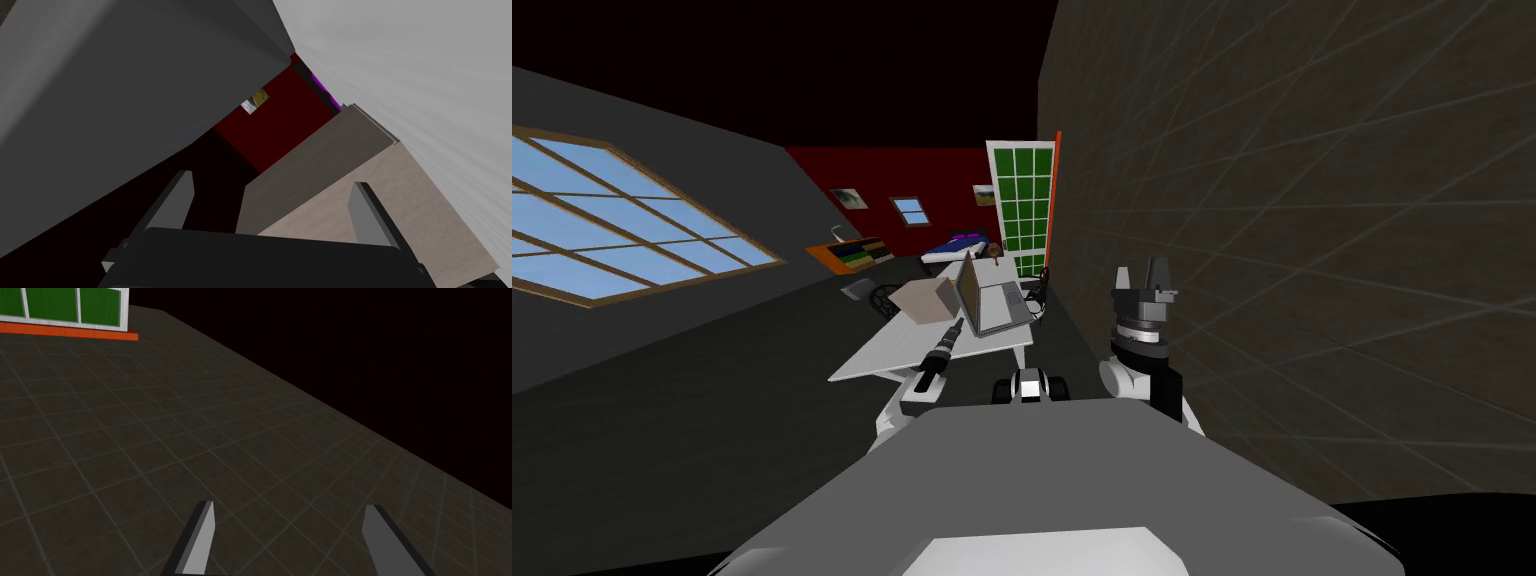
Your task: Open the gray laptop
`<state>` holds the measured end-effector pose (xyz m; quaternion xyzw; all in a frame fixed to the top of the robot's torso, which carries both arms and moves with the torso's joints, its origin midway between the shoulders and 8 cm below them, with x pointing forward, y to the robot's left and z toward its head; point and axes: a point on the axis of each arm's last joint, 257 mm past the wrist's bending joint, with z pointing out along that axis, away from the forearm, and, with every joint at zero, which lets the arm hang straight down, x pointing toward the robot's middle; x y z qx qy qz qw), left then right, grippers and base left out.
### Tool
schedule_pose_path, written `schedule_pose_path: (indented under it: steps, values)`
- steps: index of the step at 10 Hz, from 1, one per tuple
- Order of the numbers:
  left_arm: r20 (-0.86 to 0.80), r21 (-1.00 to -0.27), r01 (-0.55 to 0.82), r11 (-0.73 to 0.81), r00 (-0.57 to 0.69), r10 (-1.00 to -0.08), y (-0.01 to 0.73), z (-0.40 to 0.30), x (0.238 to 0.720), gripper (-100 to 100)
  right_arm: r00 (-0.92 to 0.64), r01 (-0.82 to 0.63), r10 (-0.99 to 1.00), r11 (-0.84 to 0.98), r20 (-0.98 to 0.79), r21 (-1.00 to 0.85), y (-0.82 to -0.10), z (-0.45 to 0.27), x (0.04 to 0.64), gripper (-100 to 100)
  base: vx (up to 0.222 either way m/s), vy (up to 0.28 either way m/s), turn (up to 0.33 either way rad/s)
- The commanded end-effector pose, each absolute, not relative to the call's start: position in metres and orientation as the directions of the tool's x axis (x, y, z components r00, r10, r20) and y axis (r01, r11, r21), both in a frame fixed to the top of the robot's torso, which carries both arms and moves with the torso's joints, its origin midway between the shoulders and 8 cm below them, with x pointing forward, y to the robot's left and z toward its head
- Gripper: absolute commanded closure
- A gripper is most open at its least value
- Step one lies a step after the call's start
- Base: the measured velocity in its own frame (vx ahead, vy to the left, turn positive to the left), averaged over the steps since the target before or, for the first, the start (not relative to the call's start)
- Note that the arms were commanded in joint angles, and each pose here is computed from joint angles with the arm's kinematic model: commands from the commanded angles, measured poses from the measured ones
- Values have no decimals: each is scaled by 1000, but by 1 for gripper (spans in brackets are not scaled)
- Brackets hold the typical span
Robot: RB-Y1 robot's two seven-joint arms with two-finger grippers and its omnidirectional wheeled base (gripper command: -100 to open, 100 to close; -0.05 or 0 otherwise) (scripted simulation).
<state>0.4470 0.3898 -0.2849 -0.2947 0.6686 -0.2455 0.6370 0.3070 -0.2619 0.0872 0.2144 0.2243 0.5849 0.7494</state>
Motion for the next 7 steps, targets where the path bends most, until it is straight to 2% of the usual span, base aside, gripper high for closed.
schedule_pose_path:
  steps: [1, 3, 5, 6, 7]
  values:
    - [-707, -704, -118, 701, 27, -706, 424, -283, 441, -100, 215, -780, 973, 224, -86, 584, -262, 87, 307, 0, -33, -39, -155]
    - [-708, -702, -155, 695, 58, -703, 457, -285, 430, -100, 215, -780, 973, 224, -86, 584, -262, 87, 307, 0, -37, -55, -350]
    - [-708, -703, -180, 688, 90, -701, 483, -281, 422, -100, 215, -780, 973, 224, -86, 584, -262, 87, 307, 0, -27, -44, -83]
    - [-706, -705, -196, 681, 102, -701, 497, -283, 415, -100, 215, -780, 973, 224, -86, 584, -262, 87, 307, 0, -26, -55, -364]
    - [-707, -704, -200, 682, 111, -698, 501, -280, 414, -100, 215, -780, 973, 224, -86, 584, -262, 87, 307, 0, -20, -37, -108]
